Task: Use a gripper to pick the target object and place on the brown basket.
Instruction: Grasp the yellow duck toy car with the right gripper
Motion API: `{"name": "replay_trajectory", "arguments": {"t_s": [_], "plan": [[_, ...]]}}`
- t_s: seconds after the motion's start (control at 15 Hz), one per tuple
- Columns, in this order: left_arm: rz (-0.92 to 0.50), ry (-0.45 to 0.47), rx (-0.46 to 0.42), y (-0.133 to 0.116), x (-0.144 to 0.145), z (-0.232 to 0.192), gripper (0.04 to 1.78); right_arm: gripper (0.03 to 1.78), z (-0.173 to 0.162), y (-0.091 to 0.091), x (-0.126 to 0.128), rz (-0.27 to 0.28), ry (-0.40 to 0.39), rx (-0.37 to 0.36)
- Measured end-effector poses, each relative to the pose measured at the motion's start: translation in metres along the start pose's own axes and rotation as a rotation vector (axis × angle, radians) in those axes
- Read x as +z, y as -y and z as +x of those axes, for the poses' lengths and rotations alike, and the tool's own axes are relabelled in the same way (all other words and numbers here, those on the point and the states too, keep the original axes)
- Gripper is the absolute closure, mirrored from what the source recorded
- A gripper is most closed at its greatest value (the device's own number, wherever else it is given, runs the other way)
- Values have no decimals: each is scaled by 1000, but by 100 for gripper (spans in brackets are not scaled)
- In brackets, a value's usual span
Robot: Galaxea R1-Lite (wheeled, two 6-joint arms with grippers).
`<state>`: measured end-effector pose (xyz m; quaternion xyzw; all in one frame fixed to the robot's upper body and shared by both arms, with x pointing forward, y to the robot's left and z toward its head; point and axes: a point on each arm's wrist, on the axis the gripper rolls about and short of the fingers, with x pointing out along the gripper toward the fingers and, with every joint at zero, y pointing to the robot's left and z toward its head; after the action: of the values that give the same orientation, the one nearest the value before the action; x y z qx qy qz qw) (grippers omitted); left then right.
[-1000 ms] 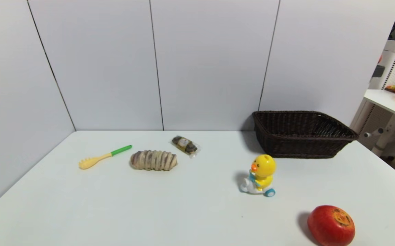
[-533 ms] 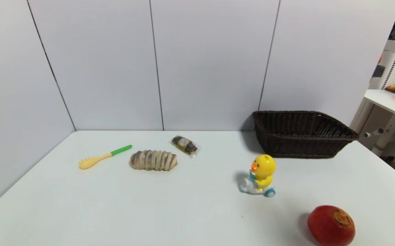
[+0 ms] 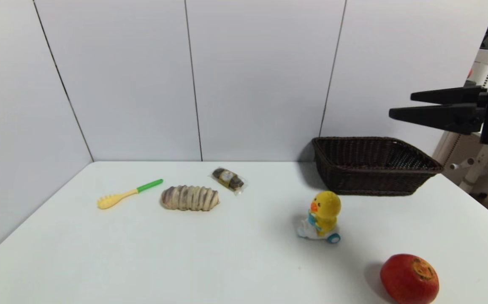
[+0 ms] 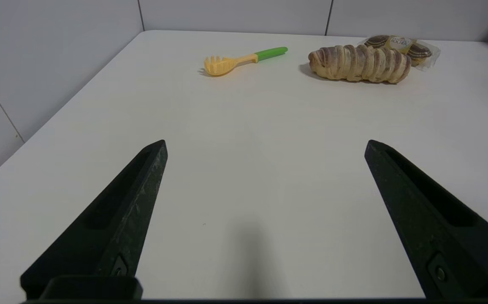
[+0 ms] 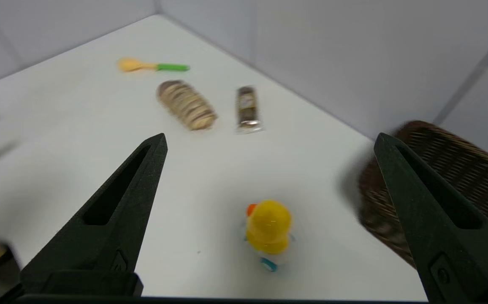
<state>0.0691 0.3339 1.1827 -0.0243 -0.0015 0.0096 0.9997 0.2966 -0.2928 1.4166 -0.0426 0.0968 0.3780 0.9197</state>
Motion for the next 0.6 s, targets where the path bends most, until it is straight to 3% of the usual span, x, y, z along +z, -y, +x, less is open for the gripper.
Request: {"name": "replay_trajectory", "arguments": {"t_s": [0.27,0.6], "plan": [[0,0,0,0,0,0,13,12,33,16,-35,-38,-54,289],[0,0,0,0,0,0,13,12,63,32,-90,-22,-140,413]]}}
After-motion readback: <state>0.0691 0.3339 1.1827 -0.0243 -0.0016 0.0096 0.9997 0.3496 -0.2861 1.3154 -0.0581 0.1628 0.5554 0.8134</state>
